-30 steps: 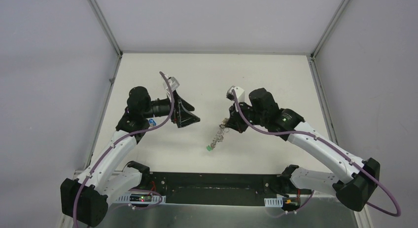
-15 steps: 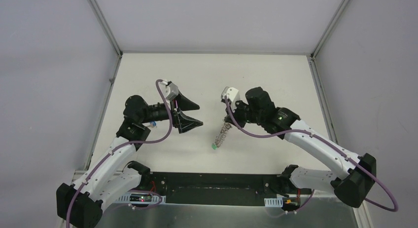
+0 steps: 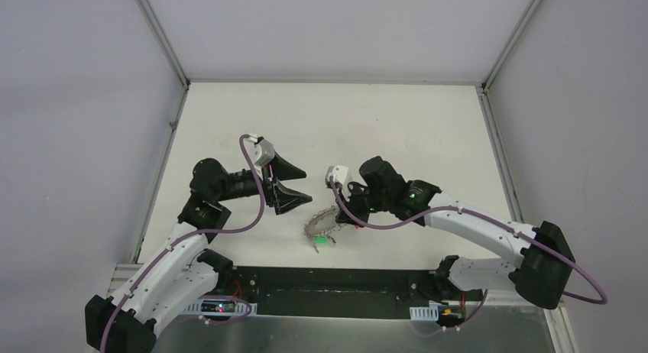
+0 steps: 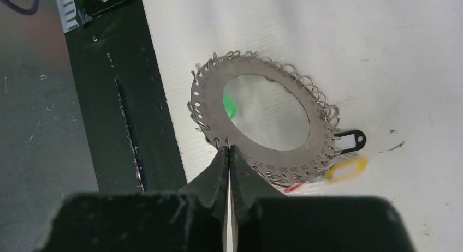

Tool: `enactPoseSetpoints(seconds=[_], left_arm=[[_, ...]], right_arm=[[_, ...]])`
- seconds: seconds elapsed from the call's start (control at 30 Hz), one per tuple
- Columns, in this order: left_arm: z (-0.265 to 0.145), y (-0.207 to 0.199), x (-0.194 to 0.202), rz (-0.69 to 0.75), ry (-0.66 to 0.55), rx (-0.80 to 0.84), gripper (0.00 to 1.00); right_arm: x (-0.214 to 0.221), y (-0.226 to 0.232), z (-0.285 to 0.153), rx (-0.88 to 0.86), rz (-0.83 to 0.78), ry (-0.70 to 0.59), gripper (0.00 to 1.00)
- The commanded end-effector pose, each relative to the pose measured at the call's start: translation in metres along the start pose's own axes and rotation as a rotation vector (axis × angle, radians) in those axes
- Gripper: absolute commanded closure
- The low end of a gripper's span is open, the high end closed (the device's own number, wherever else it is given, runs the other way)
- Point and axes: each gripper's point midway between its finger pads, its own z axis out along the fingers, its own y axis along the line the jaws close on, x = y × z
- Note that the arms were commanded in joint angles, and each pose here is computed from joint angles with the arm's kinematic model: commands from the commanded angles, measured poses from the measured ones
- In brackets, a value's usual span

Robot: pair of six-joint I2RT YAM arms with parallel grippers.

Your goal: Put the keys on the keyring

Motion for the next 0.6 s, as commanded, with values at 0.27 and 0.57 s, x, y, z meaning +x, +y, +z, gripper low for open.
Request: enactPoseSetpoints(seconds=[0.27, 0.57], left_arm=[[0.005, -0.008, 0.034, 0.057, 0.095, 0.068, 0.26], [0.019, -0.006, 0.058, 0.139, 0.144, 0.088, 0.36]], right_arm=[[-0.027, -0.002, 0.002, 0.006, 0.033, -0.103, 1.0], [-0.046, -0.005, -0.038, 0.059, -0.083, -0.286, 1.0]])
